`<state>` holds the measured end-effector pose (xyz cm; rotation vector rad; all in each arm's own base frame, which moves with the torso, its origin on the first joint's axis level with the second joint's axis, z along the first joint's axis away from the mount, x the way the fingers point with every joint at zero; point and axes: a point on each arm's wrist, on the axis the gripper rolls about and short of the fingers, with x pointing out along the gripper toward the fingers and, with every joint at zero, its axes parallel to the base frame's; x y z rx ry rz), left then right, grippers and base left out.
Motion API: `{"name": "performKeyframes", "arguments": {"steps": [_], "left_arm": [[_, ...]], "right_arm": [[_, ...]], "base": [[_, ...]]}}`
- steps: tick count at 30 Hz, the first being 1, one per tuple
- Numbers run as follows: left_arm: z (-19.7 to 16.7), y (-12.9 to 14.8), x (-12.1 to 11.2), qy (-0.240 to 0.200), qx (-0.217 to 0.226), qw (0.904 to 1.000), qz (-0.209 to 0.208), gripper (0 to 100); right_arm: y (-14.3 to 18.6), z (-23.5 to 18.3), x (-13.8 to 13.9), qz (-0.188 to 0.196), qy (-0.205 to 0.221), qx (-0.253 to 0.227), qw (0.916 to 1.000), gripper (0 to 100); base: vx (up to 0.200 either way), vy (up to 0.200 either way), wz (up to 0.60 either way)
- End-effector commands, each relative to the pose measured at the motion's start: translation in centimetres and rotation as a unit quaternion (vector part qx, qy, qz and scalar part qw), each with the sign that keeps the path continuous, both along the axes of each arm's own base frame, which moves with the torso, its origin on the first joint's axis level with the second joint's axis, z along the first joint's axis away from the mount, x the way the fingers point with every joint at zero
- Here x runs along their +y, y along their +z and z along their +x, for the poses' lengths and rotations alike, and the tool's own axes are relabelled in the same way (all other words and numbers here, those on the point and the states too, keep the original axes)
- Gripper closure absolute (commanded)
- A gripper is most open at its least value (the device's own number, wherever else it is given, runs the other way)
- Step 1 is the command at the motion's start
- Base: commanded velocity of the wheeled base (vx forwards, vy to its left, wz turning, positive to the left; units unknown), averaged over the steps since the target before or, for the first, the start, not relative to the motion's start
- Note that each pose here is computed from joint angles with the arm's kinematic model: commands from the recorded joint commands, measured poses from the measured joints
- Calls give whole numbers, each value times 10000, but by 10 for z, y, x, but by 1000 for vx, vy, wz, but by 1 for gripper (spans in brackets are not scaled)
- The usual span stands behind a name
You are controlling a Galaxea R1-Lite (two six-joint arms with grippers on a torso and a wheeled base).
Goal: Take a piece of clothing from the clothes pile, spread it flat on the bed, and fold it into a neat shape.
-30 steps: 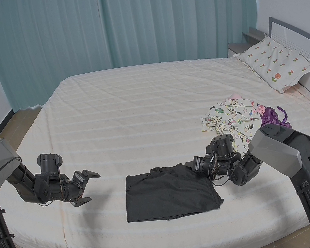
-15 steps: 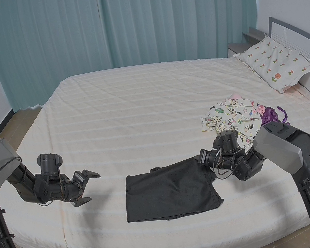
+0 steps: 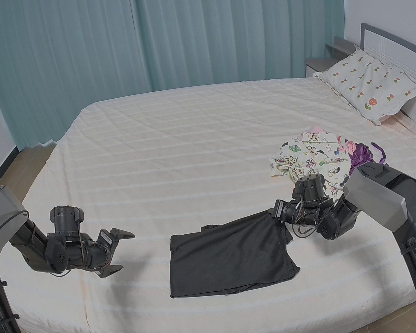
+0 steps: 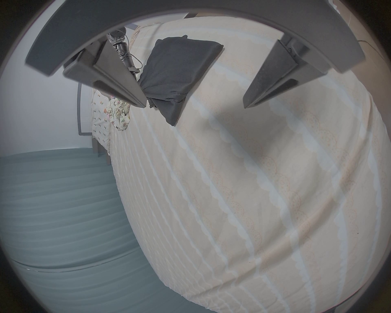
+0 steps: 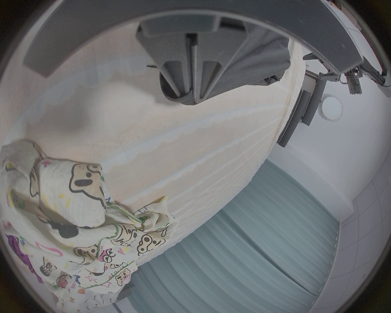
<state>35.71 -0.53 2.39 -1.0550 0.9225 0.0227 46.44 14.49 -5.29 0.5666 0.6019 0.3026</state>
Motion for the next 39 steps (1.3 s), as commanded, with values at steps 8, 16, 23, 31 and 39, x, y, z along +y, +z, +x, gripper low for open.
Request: {"name": "performKeyframes", "arguments": {"steps": [8, 16, 23, 31, 39], "left_arm": [[0, 0, 0, 4, 2, 10000, 0, 0], [1, 0, 0, 4, -6, 10000, 0, 0], [0, -1, 0, -148, -59, 9998, 146, 0], [-2, -3, 0, -179, -41, 9997, 185, 0], [-18, 8, -34, -513, -96, 9979, 393, 0]], "right_arm": [[2, -2, -2, -41, -29, 72, 10000, 0], [27, -24, -19, -78, -72, 190, 9998, 0], [27, -65, -20, -244, 60, 697, 9973, 0], [6, -91, -23, -404, 219, 733, 9962, 0], [-2, -121, -31, -404, 273, 879, 9949, 0]], "base": [[0, 0, 0], [0, 0, 0], [114, 0, 0], [150, 0, 0], [0, 0, 0]]}}
